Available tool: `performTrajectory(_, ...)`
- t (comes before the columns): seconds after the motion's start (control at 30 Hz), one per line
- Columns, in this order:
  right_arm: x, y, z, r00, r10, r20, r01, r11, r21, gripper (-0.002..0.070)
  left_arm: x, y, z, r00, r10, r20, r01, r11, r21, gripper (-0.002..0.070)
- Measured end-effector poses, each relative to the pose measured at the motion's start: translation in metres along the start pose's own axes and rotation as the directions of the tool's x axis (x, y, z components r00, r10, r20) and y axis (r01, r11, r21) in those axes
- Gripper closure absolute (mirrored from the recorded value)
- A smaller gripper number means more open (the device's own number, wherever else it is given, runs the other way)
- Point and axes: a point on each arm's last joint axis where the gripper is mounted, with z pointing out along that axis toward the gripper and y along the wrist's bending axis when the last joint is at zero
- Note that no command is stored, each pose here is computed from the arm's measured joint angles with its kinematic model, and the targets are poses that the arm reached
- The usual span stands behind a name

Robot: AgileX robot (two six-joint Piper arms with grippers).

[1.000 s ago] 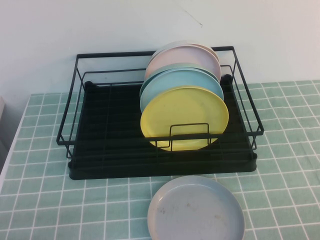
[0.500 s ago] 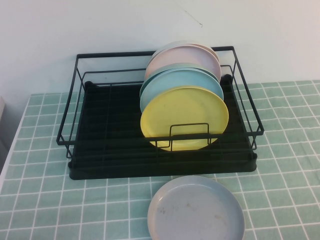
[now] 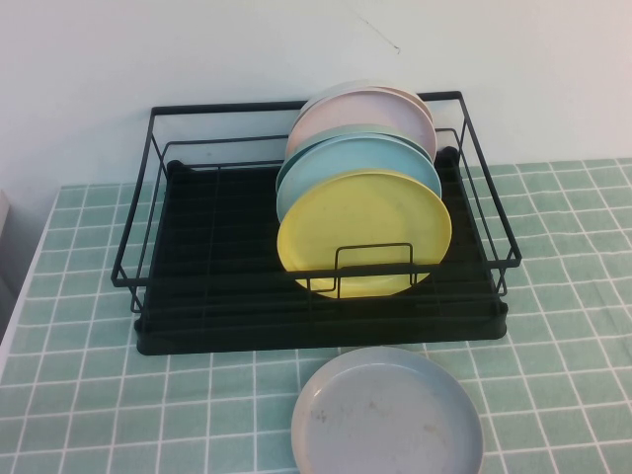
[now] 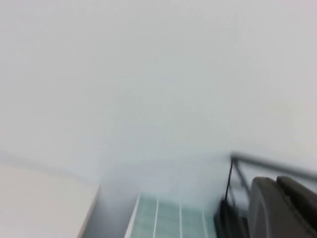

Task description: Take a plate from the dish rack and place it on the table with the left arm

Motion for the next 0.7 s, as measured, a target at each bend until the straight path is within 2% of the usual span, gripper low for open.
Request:
performTrajectory(0.13,0.0,0.0,0.0,1.0,0.0,0.0,0.0,1.0,0.0,0.0678,-0.015,0.002,-0.001,0.976,-0.141,0.165,0.142,0.99,0.005,0.0678)
performTrajectory(0.23,0.0,0.0,0.0,1.0,0.0,0.0,0.0,1.0,0.0,0.0678,-0.026,0.003,-0.004,0.92,-0.267,0.287,0.267,0.963,0.041,0.0678)
performTrajectory(0.3,0.0,0.0,0.0,1.0,0.0,0.0,0.0,1.0,0.0,0.0678,-0.034,0.004,-0.007,0.878,-0.301,0.373,0.295,0.953,0.075,0.0678)
performTrajectory(0.4,0.0,0.0,0.0,1.0,0.0,0.0,0.0,1.0,0.0,0.0678,-0.049,0.001,-0.014,0.807,-0.287,0.517,0.249,0.958,0.143,0.0678)
performTrajectory(0.5,0.0,0.0,0.0,1.0,0.0,0.0,0.0,1.0,0.0,0.0678,-0.069,-0.009,-0.019,0.781,-0.249,0.573,0.167,0.967,0.192,0.0678)
performTrajectory(0.6,0.0,0.0,0.0,1.0,0.0,0.0,0.0,1.0,0.0,0.0678,-0.106,-0.026,-0.026,0.779,-0.214,0.59,0.098,0.97,0.222,0.0678)
performTrajectory(0.7,0.0,0.0,0.0,1.0,0.0,0.0,0.0,1.0,0.0,0.0678,-0.148,-0.043,-0.033,0.813,-0.186,0.552,0.068,0.971,0.228,0.0678)
